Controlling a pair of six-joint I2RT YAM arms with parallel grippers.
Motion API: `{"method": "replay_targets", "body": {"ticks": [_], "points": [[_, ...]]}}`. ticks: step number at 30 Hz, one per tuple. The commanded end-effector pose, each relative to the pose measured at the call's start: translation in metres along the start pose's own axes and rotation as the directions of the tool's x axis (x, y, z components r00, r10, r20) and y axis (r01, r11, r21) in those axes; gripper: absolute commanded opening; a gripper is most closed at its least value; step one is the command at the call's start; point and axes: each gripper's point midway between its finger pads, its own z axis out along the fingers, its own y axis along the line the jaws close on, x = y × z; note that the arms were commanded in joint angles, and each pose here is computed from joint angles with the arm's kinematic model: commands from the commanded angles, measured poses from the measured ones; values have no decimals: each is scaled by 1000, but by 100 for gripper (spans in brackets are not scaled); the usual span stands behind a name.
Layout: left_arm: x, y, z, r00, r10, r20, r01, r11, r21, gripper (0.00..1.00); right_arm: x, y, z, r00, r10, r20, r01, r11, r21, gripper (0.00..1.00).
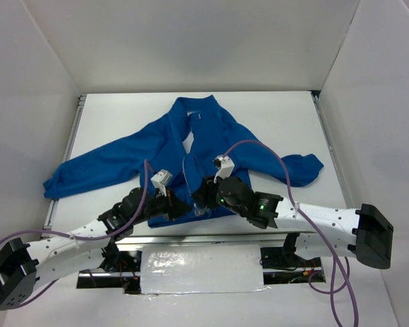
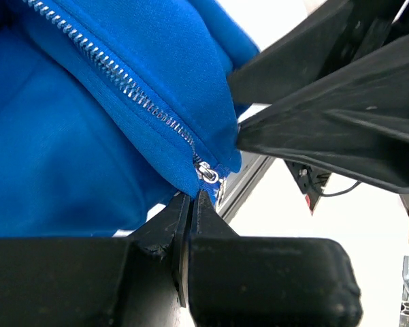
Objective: Zip up the jacket
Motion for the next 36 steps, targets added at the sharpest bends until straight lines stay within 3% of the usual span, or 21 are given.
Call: {"method": "replay_targets", "body": {"ticks": [1, 5, 7, 12, 22, 36], "points": [[-4, -15, 1, 1000, -5, 17, 4, 997, 77, 0, -20, 6, -2, 999, 14, 53, -14, 1000, 12, 53], [-6, -15, 0, 1000, 1, 27, -3, 997, 72, 0, -29, 6, -11, 999, -3, 53, 2, 1000, 18, 64], [-7, -14, 0, 1000, 4, 29, -6, 998, 68, 0, -33, 10, -21, 999, 0, 54, 0, 1000, -5, 79], [-6, -15, 2, 1000, 4, 25, -6, 997, 75, 0, -28, 17, -48, 999, 39, 32, -36, 995, -94, 91], [-12, -21, 2, 999, 9, 33, -12, 996, 91, 0, 41, 39, -56, 976, 132, -174, -188, 913, -363, 84], [-16, -26, 4, 999, 10, 33, -14, 994, 108, 0, 59, 22, -26, 980, 119, -158, -164, 938, -306, 80]]}}
